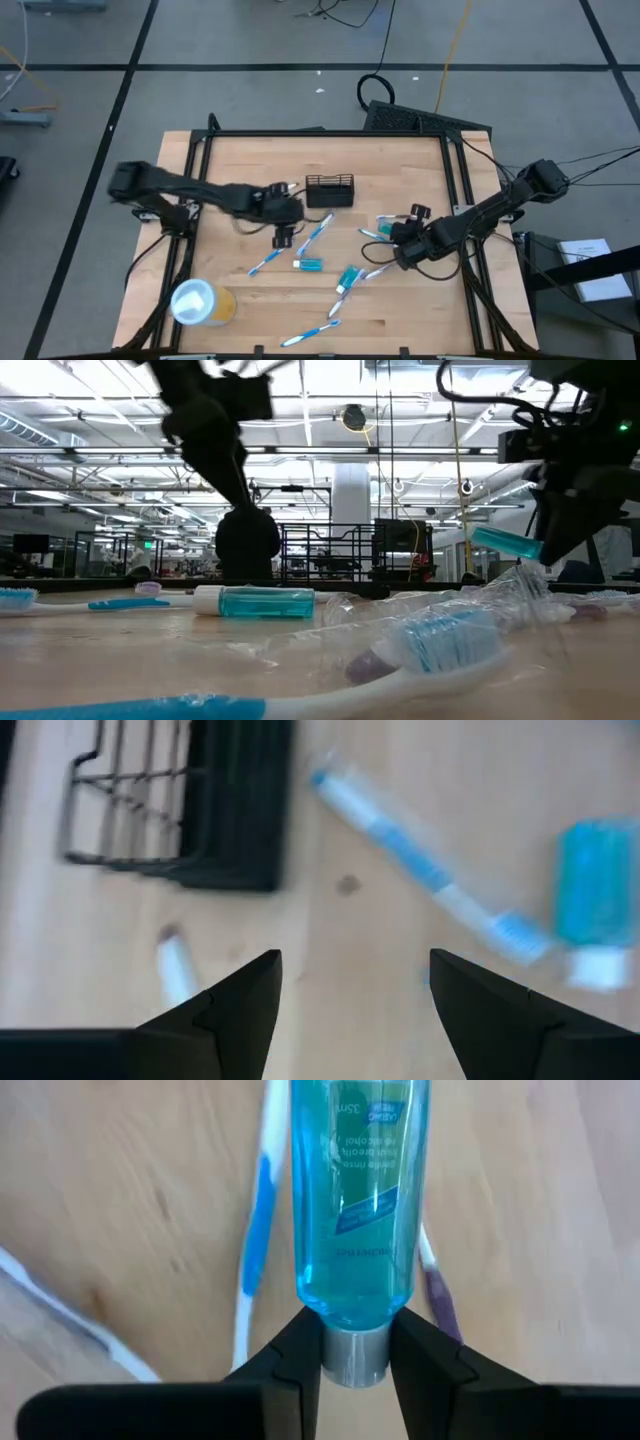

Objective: Pick & Place toothbrushing station
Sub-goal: Put the blue mouthwash bottle into the black organizer

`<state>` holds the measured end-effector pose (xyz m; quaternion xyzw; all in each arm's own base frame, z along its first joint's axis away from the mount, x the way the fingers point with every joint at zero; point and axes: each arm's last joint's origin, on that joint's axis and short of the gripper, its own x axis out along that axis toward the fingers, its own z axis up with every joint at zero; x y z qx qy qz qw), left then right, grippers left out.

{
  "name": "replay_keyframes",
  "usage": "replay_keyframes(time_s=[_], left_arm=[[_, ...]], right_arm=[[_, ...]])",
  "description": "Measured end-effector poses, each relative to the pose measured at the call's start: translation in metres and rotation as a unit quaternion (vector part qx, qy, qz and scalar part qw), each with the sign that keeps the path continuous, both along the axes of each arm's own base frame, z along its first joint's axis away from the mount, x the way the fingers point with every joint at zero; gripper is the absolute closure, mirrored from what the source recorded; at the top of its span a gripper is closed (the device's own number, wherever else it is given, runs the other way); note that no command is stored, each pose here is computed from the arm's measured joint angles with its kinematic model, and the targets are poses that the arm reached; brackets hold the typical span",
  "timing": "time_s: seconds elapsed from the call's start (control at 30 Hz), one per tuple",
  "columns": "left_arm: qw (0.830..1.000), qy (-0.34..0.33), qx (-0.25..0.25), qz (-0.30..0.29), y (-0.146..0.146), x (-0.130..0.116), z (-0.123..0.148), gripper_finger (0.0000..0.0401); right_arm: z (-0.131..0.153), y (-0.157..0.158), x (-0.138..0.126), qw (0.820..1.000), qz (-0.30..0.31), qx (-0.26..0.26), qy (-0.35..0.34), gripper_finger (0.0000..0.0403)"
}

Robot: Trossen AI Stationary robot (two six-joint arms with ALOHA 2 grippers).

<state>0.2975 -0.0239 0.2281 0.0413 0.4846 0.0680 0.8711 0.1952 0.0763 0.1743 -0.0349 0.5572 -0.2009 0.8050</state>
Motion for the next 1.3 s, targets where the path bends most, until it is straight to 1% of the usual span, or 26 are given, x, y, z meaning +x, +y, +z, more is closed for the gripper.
replay_keyframes(time_s=[0.07,0.1,0.2,0.27,0.33,0.37,0.43,0.57,0.77,0.93,1.03,1.17,1.2,1.23,1.3], left_arm=[[0.997,-0.072,-0.026,-0.019,-0.008,-0.013,-0.010,0.0144],[0.993,-0.110,-0.038,-0.028,-0.012,-0.018,-0.015,0.0144],[0.975,-0.208,-0.059,-0.046,-0.022,-0.030,-0.032,0.0144],[0.962,-0.258,-0.074,-0.052,-0.027,-0.036,-0.041,0.0144],[0.954,-0.285,-0.082,-0.051,-0.029,-0.040,-0.050,0.0144],[0.952,-0.290,-0.081,-0.047,-0.030,-0.041,-0.054,0.0144],[0.955,-0.284,-0.076,-0.037,-0.030,-0.045,-0.061,0.0144],[0.958,-0.276,-0.075,-0.031,-0.031,-0.046,-0.063,0.0144],[0.960,-0.270,-0.072,-0.029,-0.030,-0.046,-0.064,0.0144],[0.961,-0.266,-0.071,-0.030,-0.030,-0.047,-0.064,0.0144],[0.964,-0.255,-0.072,-0.026,-0.030,-0.048,-0.066,0.0144],[0.966,-0.247,-0.076,-0.022,-0.030,-0.049,-0.068,0.0144],[0.966,-0.246,-0.077,-0.023,-0.031,-0.049,-0.068,0.0144],[0.966,-0.245,-0.076,-0.025,-0.032,-0.049,-0.068,0.0144],[0.967,-0.243,-0.076,-0.028,-0.033,-0.050,-0.068,0.0144]], right_arm=[[0.001,-0.001,0.006,1.000,0.012,0.004,-0.016,0.0322],[0.001,-0.001,0.008,0.999,0.019,0.007,-0.025,0.0322],[0.002,-0.002,0.018,0.998,0.042,0.026,-0.048,0.0322],[0.001,-0.004,0.026,0.996,0.055,0.039,-0.058,0.0322],[-0.002,-0.006,0.033,0.994,0.066,0.052,-0.066,0.0322],[-0.003,-0.008,0.037,0.993,0.071,0.058,-0.069,0.0322],[-0.008,-0.010,0.045,0.991,0.084,0.071,-0.075,0.0322],[-0.018,-0.012,0.063,0.986,0.110,0.097,-0.085,0.0322],[-0.028,-0.005,0.100,0.981,0.154,0.102,-0.066,0.0322],[-0.036,-0.001,0.127,0.977,0.174,0.115,-0.053,0.0322],[-0.040,-0.002,0.137,0.977,0.174,0.107,-0.052,0.0322],[-0.040,-0.004,0.139,0.978,0.174,0.096,-0.061,0.0322],[-0.039,-0.004,0.139,0.978,0.178,0.094,-0.062,0.0320],[-0.038,-0.003,0.139,0.977,0.180,0.094,-0.063,0.0306],[-0.039,-0.003,0.139,0.977,0.181,0.096,-0.063,0.0259]])
